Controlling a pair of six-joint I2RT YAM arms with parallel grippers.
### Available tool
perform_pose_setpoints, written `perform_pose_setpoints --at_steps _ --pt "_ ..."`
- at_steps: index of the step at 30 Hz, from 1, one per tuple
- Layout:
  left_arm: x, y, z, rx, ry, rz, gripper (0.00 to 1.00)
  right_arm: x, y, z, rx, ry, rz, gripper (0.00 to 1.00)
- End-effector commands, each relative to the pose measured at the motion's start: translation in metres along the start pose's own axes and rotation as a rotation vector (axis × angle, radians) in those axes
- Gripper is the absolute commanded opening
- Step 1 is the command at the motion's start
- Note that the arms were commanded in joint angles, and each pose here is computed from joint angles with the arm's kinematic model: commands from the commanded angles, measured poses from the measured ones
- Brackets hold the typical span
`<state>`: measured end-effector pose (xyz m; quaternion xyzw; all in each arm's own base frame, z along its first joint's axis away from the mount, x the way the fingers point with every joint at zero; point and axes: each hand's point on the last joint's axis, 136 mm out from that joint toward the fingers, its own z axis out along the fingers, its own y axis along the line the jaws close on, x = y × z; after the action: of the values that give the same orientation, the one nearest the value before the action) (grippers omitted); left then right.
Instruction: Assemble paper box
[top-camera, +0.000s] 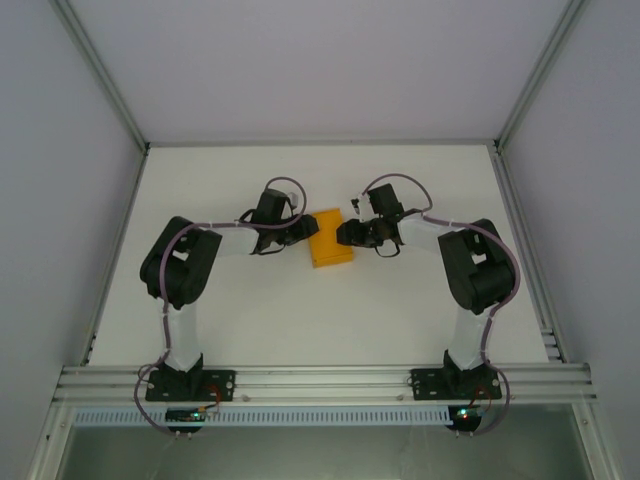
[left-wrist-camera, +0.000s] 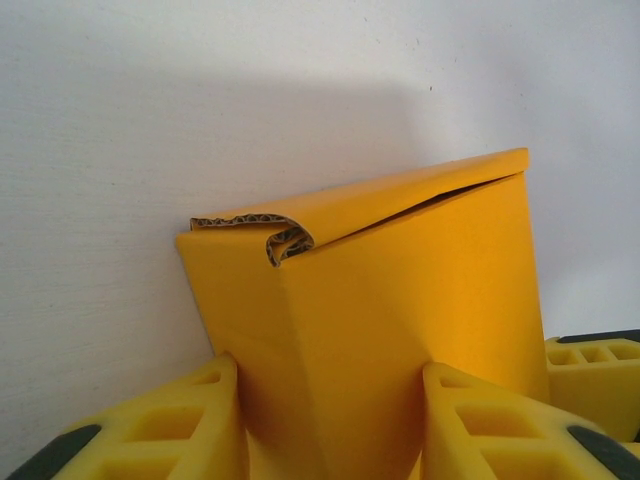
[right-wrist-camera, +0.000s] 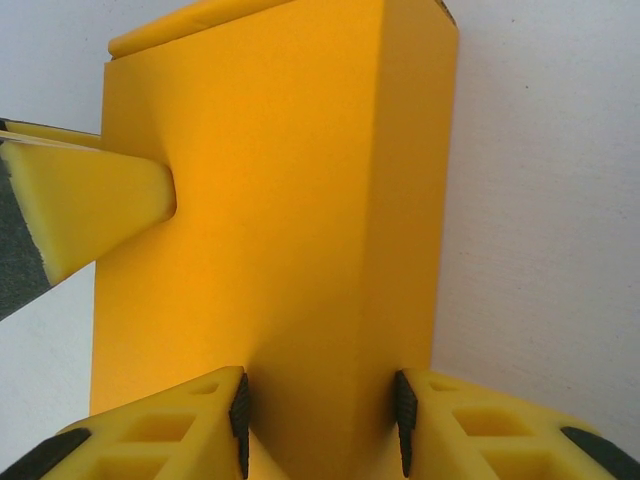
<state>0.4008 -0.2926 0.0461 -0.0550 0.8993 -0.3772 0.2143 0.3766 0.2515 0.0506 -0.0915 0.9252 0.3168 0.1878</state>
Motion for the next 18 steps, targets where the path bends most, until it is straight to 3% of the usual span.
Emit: perform_pose_setpoints --at_steps 1,8,14,18 --pt "0.043 0.015 0.002 -0.066 0.152 -0.019 0.35 0.042 -0.013 0.015 0.077 0.118 0.025 0.41" --pt "0.034 -0.006 -0.027 -0.050 0.120 0.053 0.75 0.046 -0.028 0.009 0.194 0.097 0.063 0.37" --pt "0.039 -0.018 -0.047 -0.030 0.114 0.070 0.94 0.045 -0.024 0.007 0.220 0.084 0.062 0.37" --pt "0.054 -0.015 -0.052 -0.026 0.152 0.052 0.94 0.047 -0.021 0.008 0.219 0.086 0.058 0.37"
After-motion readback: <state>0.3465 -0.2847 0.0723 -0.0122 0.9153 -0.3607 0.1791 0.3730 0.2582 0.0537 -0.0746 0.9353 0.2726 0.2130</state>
